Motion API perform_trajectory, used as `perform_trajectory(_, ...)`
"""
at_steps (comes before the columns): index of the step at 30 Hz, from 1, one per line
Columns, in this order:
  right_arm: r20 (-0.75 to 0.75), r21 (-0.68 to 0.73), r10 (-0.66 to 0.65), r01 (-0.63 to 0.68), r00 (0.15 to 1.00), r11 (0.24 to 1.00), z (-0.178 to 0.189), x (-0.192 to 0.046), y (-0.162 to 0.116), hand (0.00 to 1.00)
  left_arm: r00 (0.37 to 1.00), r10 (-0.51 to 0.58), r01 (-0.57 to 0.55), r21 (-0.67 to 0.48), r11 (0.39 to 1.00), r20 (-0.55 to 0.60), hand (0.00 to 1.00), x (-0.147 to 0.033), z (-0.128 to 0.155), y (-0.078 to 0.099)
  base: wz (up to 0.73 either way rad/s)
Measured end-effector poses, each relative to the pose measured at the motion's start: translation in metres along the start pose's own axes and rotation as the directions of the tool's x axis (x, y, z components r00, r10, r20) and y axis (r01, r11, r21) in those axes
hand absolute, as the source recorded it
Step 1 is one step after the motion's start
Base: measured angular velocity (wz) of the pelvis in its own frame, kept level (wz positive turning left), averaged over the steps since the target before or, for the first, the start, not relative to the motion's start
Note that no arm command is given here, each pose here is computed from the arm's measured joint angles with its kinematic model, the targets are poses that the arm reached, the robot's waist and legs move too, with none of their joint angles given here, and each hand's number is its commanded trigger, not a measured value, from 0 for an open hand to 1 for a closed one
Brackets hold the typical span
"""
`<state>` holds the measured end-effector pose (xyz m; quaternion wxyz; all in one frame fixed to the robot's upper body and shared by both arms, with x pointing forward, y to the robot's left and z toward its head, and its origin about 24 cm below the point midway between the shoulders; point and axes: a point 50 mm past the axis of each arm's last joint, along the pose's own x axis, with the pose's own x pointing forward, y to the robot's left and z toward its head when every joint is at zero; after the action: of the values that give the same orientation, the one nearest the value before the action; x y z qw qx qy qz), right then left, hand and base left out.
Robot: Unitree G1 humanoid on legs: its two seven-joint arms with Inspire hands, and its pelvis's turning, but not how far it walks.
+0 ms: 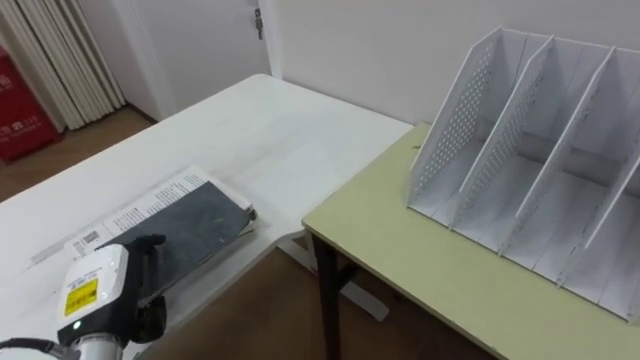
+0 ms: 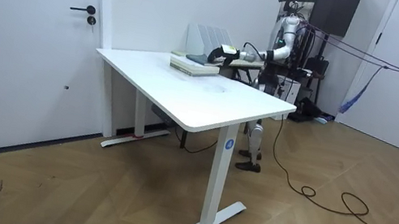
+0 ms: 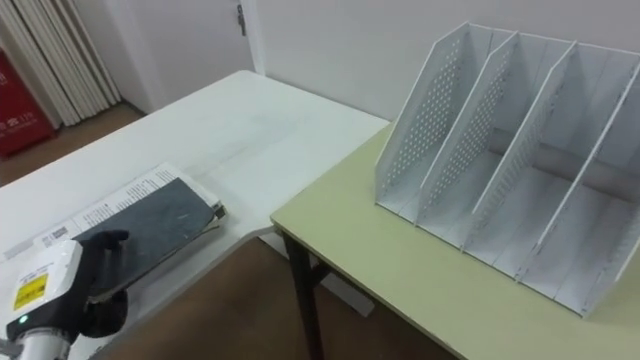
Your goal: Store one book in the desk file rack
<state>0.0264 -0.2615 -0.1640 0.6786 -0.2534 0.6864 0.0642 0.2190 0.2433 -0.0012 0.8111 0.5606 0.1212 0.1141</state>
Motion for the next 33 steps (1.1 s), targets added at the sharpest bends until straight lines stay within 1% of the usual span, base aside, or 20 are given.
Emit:
perform_trajectory(6, -0.009, 0.008, -0.019, 0.019, 1.000, 1.000, 0.0004, -0.0002, -0.0033, 0.00, 1.000, 0.014, -0.014, 0.025, 1.000, -0.003, 1.00, 0.0018, 0.0011, 0.0017, -0.01)
perform_trajectory(22, 0.017, 0.007, -0.055, 0.055, 0.998, 0.998, 0.0046, -0.0011, -0.0087, 0.00, 1.000, 0.011, -0.011, 0.024, 1.000, -0.012, 1.00, 0.0020, 0.0008, 0.0003, -0.02)
perform_trajectory(29, 0.014, 0.015, -0.051, 0.050, 0.999, 0.999, 0.0037, -0.0010, -0.0079, 0.00, 1.000, 0.014, -0.014, -0.009, 1.000, -0.013, 1.00, 0.0021, 0.0032, 0.0014, 0.00)
perform_trajectory(33, 0.015, 0.030, -0.043, 0.042, 0.999, 0.999, 0.0040, -0.0008, -0.0056, 0.00, 1.000, 0.023, -0.023, -0.043, 0.999, -0.012, 1.00, 0.0028, 0.0049, 0.0060, 0.00)
